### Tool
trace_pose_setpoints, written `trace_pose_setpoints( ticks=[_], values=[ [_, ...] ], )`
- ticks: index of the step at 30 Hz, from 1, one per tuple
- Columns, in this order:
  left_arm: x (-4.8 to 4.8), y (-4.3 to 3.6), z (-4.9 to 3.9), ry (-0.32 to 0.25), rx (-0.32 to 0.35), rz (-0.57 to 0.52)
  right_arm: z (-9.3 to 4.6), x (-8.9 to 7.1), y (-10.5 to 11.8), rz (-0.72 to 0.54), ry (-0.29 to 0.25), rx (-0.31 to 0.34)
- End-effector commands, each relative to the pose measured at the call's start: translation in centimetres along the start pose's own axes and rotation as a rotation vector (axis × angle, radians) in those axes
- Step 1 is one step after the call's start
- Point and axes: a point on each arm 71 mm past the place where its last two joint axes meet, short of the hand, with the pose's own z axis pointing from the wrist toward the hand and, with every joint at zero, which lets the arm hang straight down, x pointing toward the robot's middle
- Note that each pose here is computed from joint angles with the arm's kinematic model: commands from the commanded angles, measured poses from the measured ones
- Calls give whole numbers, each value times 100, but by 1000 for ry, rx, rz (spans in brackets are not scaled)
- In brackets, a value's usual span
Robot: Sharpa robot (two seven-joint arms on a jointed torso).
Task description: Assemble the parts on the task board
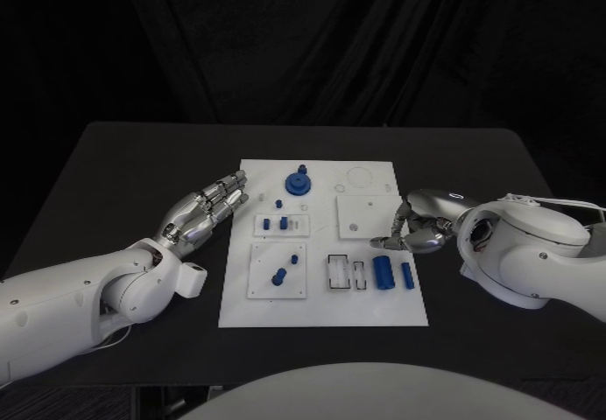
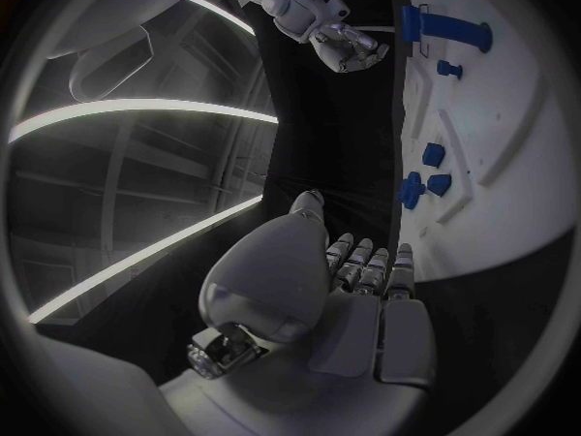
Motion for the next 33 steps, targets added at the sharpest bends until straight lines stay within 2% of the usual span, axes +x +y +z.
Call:
trace_pose_setpoints(
  ticks=[1,6,12,24,28,33],
  values=[
    [-28,-28,-1,-18,23,16,-22,58,-34,-77,22,73],
    [-40,-39,-19,-23,27,11,-49,178,-52,-82,56,94],
    [-65,-79,-61,-60,33,-98,-64,251,-73,-98,60,109],
    [-72,-447,16,-59,131,-130,-39,350,-51,-99,66,104],
    [-80,-510,22,-59,142,-126,-21,383,-52,-98,69,106],
    [-93,-533,26,-59,140,-124,5,401,-63,-97,70,107]
  ],
)
